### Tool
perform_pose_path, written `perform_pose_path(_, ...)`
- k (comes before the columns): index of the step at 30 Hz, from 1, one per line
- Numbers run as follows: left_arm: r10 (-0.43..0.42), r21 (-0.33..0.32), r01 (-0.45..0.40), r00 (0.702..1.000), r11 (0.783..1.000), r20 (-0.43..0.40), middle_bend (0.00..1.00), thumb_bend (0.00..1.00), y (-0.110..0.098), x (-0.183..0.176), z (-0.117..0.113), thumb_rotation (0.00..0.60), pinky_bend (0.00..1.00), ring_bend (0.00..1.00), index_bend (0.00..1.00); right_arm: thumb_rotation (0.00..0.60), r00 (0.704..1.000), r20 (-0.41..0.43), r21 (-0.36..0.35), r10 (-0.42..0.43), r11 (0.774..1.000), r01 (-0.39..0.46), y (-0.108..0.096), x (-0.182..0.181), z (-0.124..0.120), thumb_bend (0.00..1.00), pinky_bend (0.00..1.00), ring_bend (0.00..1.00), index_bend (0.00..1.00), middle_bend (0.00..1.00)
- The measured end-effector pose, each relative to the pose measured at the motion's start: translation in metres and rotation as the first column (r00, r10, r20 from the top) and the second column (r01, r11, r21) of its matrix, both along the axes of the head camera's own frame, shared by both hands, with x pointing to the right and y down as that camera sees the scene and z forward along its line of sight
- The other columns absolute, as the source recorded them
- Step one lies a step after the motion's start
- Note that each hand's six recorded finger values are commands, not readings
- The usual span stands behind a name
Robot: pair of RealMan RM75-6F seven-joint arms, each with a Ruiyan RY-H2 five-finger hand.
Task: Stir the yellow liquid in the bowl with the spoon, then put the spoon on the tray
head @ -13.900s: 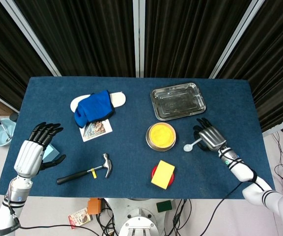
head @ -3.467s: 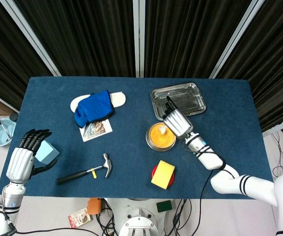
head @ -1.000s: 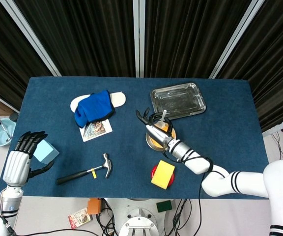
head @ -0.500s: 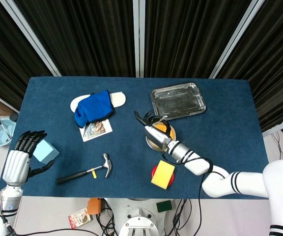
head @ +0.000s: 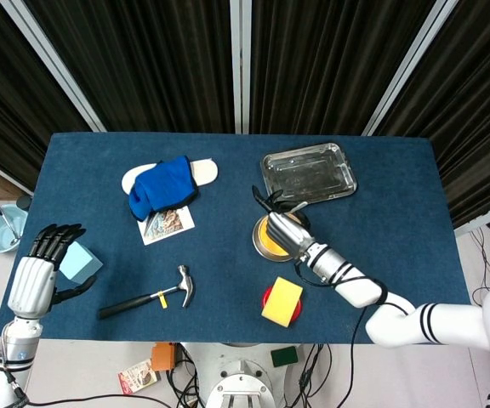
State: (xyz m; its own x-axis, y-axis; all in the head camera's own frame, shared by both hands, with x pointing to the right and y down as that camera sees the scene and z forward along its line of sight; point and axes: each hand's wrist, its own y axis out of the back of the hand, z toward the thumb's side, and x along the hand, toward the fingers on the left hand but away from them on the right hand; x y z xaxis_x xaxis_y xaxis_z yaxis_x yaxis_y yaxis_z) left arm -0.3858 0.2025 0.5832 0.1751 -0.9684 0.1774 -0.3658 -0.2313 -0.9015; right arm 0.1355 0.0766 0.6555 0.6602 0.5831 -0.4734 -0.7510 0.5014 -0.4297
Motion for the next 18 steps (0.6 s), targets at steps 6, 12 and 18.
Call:
perform_pose_path(6,0.006,0.001,-0.006,1.0,1.0,0.005,0.15,0.13,0.001,0.002,-0.001,0.6,0.11,0.13,0.17,0.6,0.994,0.023,-0.028,0.107,0.994,-0.106,-0.018,0.009,0.006,0.51,0.0,0.34,0.96,0.61)
perform_pose_path(12,-0.005,0.001,0.005,1.0,1.0,0.015,0.16,0.13,0.004,-0.002,-0.003,0.6,0.11,0.13,0.17,0.6,0.963,0.047,-0.065,0.266,0.963,-0.262,-0.05,0.023,0.022,0.5,0.0,0.34,0.94,0.6)
perform_pose_path(18,-0.018,-0.005,0.018,1.0,1.0,0.021,0.16,0.13,0.006,-0.007,-0.004,0.6,0.11,0.13,0.17,0.6,0.881,0.118,-0.166,0.458,0.884,-0.437,-0.079,0.029,0.041,0.49,0.0,0.32,0.88,0.58)
